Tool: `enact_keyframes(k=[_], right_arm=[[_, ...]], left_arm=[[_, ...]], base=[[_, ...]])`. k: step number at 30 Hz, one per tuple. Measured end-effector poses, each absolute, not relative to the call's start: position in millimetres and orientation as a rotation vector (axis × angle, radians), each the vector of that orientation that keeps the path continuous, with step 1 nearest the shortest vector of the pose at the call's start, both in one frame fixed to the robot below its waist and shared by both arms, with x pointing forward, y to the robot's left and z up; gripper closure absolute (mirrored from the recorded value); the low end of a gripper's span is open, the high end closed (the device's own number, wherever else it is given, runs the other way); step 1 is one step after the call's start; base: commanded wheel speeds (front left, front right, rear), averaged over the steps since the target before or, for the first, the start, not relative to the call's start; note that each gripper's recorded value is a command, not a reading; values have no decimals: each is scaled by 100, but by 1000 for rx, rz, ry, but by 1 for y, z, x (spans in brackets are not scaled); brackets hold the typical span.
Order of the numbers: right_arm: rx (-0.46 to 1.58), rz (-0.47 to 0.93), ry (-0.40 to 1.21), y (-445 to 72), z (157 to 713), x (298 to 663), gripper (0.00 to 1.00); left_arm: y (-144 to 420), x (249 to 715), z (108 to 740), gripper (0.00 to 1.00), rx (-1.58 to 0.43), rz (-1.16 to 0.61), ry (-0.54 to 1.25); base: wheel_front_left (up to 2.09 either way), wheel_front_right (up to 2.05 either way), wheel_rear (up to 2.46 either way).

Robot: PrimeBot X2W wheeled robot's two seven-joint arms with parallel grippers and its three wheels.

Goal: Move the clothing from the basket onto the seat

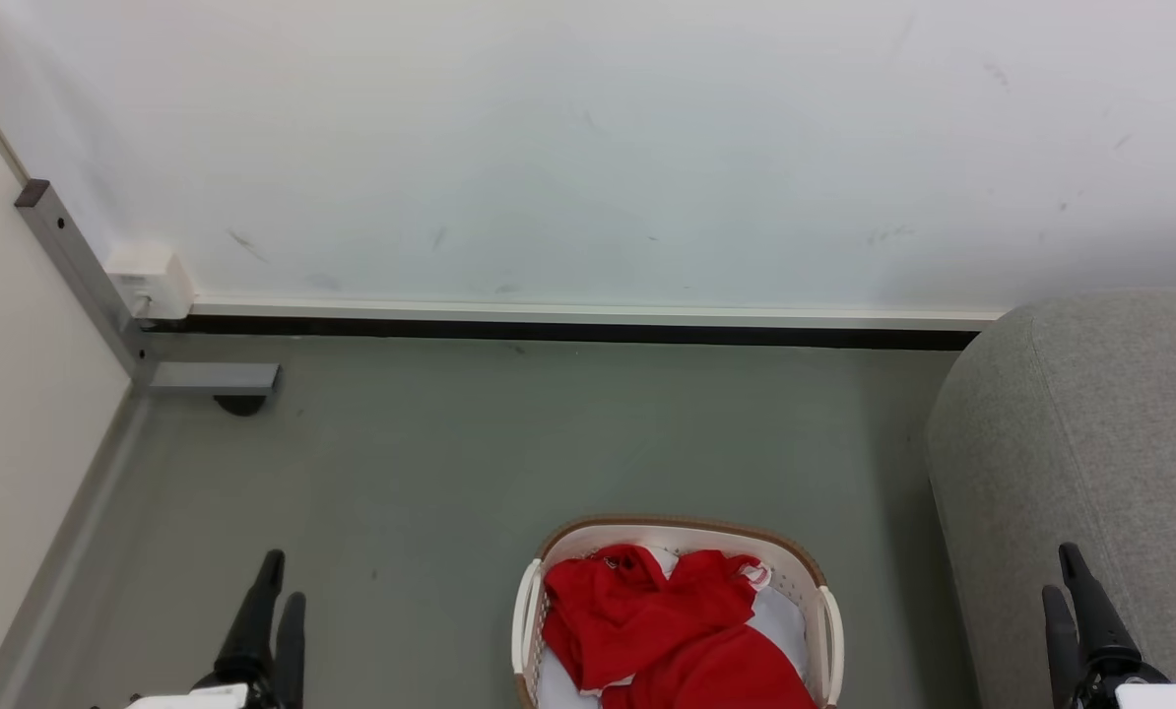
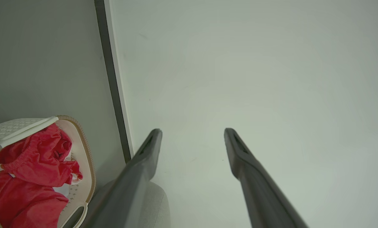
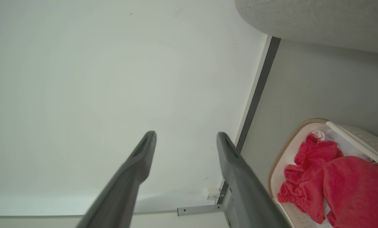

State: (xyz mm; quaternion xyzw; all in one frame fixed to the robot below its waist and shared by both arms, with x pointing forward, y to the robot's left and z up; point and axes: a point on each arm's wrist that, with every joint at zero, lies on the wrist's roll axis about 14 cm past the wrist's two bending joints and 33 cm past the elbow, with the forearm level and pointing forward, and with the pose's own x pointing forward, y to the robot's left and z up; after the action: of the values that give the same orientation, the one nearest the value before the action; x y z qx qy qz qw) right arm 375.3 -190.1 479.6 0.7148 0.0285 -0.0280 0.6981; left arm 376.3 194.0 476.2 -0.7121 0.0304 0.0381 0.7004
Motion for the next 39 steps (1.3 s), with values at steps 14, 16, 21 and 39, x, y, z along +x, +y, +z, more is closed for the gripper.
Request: enact_keyframes(k=[14, 16, 21, 39], right_arm=[[1450, -21, 31, -180, 495, 380, 0], [1414, -16, 24, -180, 498, 381, 0], [1309, -6, 13, -179, 501, 381, 0], [948, 52, -10, -165, 512, 380, 0]], left_arm=[[198, 382, 489, 0, -1427, 82, 16], [200, 382, 490, 0, -1399, 86, 10], [198, 386, 497, 0, -1305, 69, -8], [180, 389, 506, 0, -879, 30, 8]], base=[[0, 0, 0], [0, 0, 0], [0, 0, 0], [0, 0, 0]])
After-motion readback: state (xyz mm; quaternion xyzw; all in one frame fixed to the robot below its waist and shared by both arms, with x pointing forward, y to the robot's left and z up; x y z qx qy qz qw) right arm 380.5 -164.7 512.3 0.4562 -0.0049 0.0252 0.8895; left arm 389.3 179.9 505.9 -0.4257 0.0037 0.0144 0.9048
